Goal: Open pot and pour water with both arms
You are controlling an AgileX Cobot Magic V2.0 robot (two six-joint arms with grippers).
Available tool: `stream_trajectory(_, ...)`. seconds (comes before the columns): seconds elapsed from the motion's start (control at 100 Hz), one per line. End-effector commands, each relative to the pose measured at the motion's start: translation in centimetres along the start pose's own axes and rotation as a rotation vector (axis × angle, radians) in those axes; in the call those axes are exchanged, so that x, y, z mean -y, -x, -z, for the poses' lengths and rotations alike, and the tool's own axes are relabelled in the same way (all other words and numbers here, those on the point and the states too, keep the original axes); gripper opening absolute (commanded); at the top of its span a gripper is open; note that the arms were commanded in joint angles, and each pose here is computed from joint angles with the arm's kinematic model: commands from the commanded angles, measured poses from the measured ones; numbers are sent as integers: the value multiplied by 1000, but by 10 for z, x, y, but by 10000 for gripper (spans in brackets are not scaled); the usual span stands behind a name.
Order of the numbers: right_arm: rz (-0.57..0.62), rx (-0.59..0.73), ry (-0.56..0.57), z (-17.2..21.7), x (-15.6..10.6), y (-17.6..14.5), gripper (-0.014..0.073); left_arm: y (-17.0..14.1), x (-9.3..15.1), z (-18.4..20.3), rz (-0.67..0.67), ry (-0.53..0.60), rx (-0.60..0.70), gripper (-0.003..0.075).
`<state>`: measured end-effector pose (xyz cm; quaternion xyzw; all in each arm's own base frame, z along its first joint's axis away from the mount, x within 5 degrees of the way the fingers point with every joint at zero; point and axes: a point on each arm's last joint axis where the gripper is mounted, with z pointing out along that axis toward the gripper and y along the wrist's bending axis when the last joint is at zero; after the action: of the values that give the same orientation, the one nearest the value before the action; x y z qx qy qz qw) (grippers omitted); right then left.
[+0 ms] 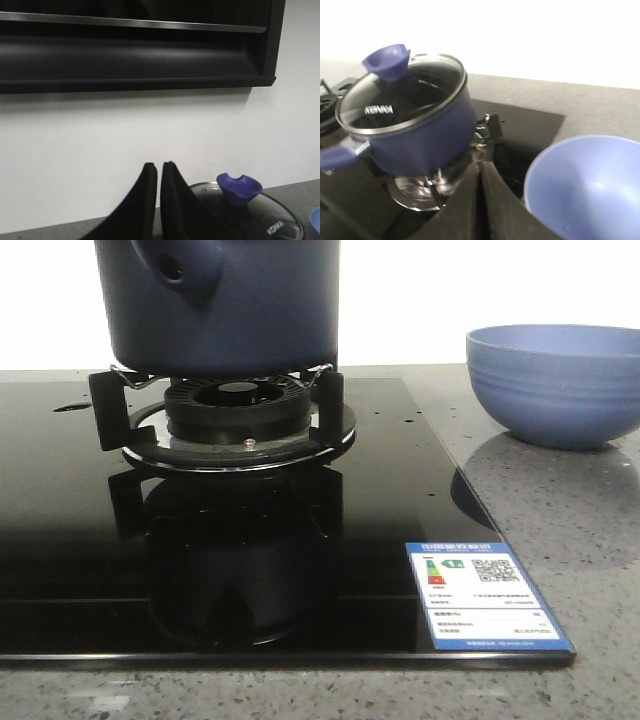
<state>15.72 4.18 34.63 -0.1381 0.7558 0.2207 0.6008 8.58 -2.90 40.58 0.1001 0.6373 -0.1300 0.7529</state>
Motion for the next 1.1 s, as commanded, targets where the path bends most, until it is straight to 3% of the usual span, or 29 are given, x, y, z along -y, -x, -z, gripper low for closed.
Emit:
stream_trajectory(0.0, 36, 104, -49, 19, -6, -10, -60, -11, -2, 23, 14, 46, 75, -20)
stream_trajectory(0.19, 29, 106, -94, 44, -15, -71, -60, -66, -1, 58, 19, 51, 74, -20)
stream_trajectory(0.38, 37, 136, -137, 56, -16, -104, -61, -99, 0, 72, 19, 50, 77, -20)
stream_trajectory(1.09, 39, 143, -132, 58, -18, -108, -62, -105, 0, 73, 19, 48, 67, -20)
